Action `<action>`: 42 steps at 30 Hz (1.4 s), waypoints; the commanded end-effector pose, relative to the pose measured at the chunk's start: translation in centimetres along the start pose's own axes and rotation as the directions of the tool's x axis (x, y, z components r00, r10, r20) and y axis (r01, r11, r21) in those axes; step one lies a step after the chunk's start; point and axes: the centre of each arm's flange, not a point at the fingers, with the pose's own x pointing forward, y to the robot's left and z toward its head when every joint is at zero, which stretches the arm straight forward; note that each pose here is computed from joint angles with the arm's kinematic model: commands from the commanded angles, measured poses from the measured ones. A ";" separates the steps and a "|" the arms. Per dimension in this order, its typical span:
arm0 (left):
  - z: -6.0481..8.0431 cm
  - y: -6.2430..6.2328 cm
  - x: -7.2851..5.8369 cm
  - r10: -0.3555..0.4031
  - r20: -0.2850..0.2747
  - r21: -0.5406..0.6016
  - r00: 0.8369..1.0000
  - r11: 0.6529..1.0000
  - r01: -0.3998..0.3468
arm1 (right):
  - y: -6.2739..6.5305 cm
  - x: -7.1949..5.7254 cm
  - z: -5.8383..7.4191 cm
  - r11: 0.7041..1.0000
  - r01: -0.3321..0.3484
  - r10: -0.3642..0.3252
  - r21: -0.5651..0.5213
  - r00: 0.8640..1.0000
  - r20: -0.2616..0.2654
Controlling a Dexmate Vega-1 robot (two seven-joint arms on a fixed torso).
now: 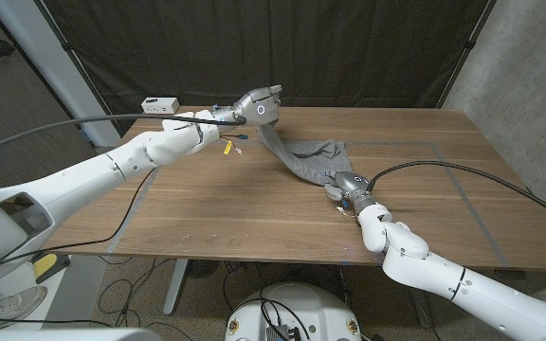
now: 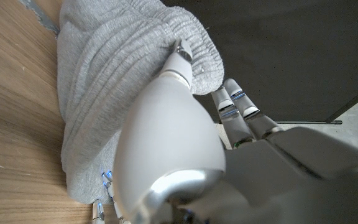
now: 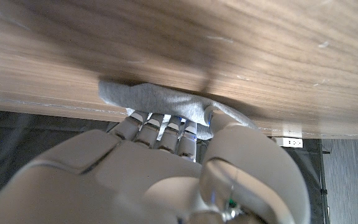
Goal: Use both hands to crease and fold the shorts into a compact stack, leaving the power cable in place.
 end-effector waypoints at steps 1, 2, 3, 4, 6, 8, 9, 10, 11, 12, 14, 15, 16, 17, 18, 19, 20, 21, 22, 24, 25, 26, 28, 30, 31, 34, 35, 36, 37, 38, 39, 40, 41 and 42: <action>-0.9 1.3 2.0 0.054 0.034 0.044 0.998 0.997 -0.055 | 0.1 -0.2 -0.2 1.000 0.006 -0.006 0.011 1.000 0.004; -0.9 1.5 2.2 0.057 0.037 0.048 0.998 0.997 -0.058 | 0.1 -0.2 -0.3 1.000 0.007 -0.007 0.010 1.000 0.002; -1.0 1.6 2.3 0.062 0.040 0.051 0.997 0.997 -0.064 | 0.1 -0.3 -0.3 1.000 0.009 -0.009 0.010 1.000 0.000; -1.0 1.7 2.6 0.064 0.044 0.053 0.997 0.996 -0.067 | 0.1 -0.3 -0.4 1.000 0.012 -0.012 0.015 1.000 0.002; -1.1 1.9 3.0 0.070 0.053 0.062 0.996 0.995 -0.073 | 0.2 -0.5 -0.5 1.000 0.016 -0.016 0.017 1.000 -0.003; -1.2 2.1 3.5 0.074 0.061 0.066 0.995 0.995 -0.078 | 0.3 -0.5 -0.6 1.000 0.004 -0.004 0.023 1.000 -0.001; -1.3 2.3 3.8 0.078 0.065 0.069 0.995 0.994 -0.082 | 0.4 -0.5 -0.6 1.000 0.012 -0.012 0.021 1.000 -0.003; -1.3 2.4 4.0 0.080 0.069 0.070 0.994 0.994 -0.084 | 0.4 -0.5 -0.7 1.000 0.008 -0.008 0.018 1.000 -0.004; -1.4 2.5 4.3 0.083 0.072 0.073 0.994 0.993 -0.088 | 0.5 -0.5 -0.8 1.000 0.003 -0.002 0.024 1.000 -0.005; -1.4 2.6 4.5 0.089 0.074 0.076 0.993 0.993 -0.094 | 0.5 -0.5 -0.9 1.000 0.005 -0.004 0.027 1.000 -0.005; -1.5 2.8 5.0 0.095 0.080 0.079 0.992 0.992 -0.101 | 0.5 -0.6 -1.0 1.000 0.004 -0.004 0.030 1.000 -0.006; -1.5 2.9 5.3 0.100 0.082 0.081 0.992 0.991 -0.107 | 0.6 -0.7 -1.1 0.999 0.008 -0.008 0.031 1.000 -0.007; -1.5 3.1 5.8 0.106 0.089 0.082 0.990 0.990 -0.113 | 0.5 -0.7 -1.2 0.999 0.006 -0.006 0.032 1.000 -0.008; -1.5 3.2 5.8 0.106 0.089 0.082 0.990 0.990 -0.114 | 0.5 -0.7 -1.2 0.999 0.006 -0.006 0.032 1.000 -0.007; -1.5 3.3 6.0 0.112 0.092 0.084 0.989 0.989 -0.120 | 0.6 -0.7 -1.3 0.999 0.009 -0.009 0.032 1.000 -0.008; -1.6 3.5 6.5 0.120 0.097 0.083 0.988 0.988 -0.129 | 0.6 -0.7 -1.4 0.999 0.009 -0.009 0.031 1.000 -0.010; -1.6 3.7 6.7 0.128 0.100 0.084 0.987 0.987 -0.136 | 0.6 -0.7 -1.5 0.999 0.009 -0.009 0.035 1.000 -0.010; -1.6 3.8 6.9 0.134 0.101 0.081 0.986 0.986 -0.143 | 0.6 -0.7 -1.5 0.999 0.010 -0.009 0.034 1.000 -0.012; -1.6 3.9 7.1 0.137 0.104 0.083 0.985 0.986 -0.146 | 0.6 -0.7 -1.6 0.999 0.009 -0.009 0.036 1.000 -0.012; -1.6 4.2 7.4 0.150 0.112 0.093 0.982 0.983 -0.161 | 0.6 -0.7 -1.6 0.999 0.009 -0.008 0.035 1.000 -0.011; -1.5 4.3 7.5 0.152 0.116 0.095 0.981 0.982 -0.164 | 0.6 -0.7 -1.7 0.999 0.012 -0.011 0.036 1.000 -0.012; -1.5 4.4 7.7 0.158 0.120 0.096 0.980 0.981 -0.170 | 0.6 -0.6 -1.8 0.999 0.010 -0.010 0.043 1.000 -0.011; -1.5 4.7 7.9 0.166 0.126 0.100 0.978 0.979 -0.179 | 0.5 -0.6 -1.8 0.999 0.013 -0.013 0.035 1.000 -0.013; -1.5 4.8 8.2 0.176 0.131 0.095 0.976 0.977 -0.189 | 0.5 -0.5 -1.9 0.999 0.009 -0.009 0.041 1.000 -0.005; -1.5 4.9 8.3 0.176 0.134 0.101 0.975 0.977 -0.190 | 0.5 -0.4 -1.8 0.999 0.014 -0.014 0.038 1.000 -0.009; -1.4 5.2 8.7 0.189 0.142 0.095 0.972 0.974 -0.204 | 0.5 -0.3 -1.8 0.999 0.014 -0.014 0.041 1.000 -0.007; -1.4 5.3 8.9 0.191 0.146 0.097 0.971 0.974 -0.206 | 0.5 -0.2 -1.8 0.999 0.014 -0.013 0.041 1.000 -0.006; -1.3 5.4 9.0 0.200 0.148 0.090 0.969 0.973 -0.214 | 0.4 -0.2 -1.9 0.999 0.009 -0.009 0.044 1.000 -0.005; -1.3 5.5 9.1 0.203 0.152 0.090 0.967 0.972 -0.218 | 0.4 -0.2 -1.9 0.999 0.014 -0.013 0.041 1.000 -0.007; -1.2 5.7 9.2 0.208 0.157 0.090 0.965 0.971 -0.223 | 0.4 -0.1 -1.9 0.999 0.014 -0.014 0.041 1.000 -0.006; -1.1 5.8 9.3 0.216 0.162 0.088 0.963 0.969 -0.232 | 0.3 -0.1 -2.0 0.999 0.016 -0.015 0.048 1.000 -0.005; -1.0 5.9 9.4 0.221 0.166 0.086 0.961 0.968 -0.237 | 0.3 -0.1 -2.0 0.999 0.018 -0.018 0.045 1.000 -0.007; -0.9 6.0 9.5 0.225 0.171 0.086 0.959 0.966 -0.242 | 0.3 0.0 -2.0 0.999 0.015 -0.015 0.044 1.000 -0.008; -0.8 6.1 9.6 0.231 0.175 0.087 0.957 0.965 -0.249 | 0.3 0.0 -2.0 0.999 0.017 -0.017 0.047 1.000 -0.007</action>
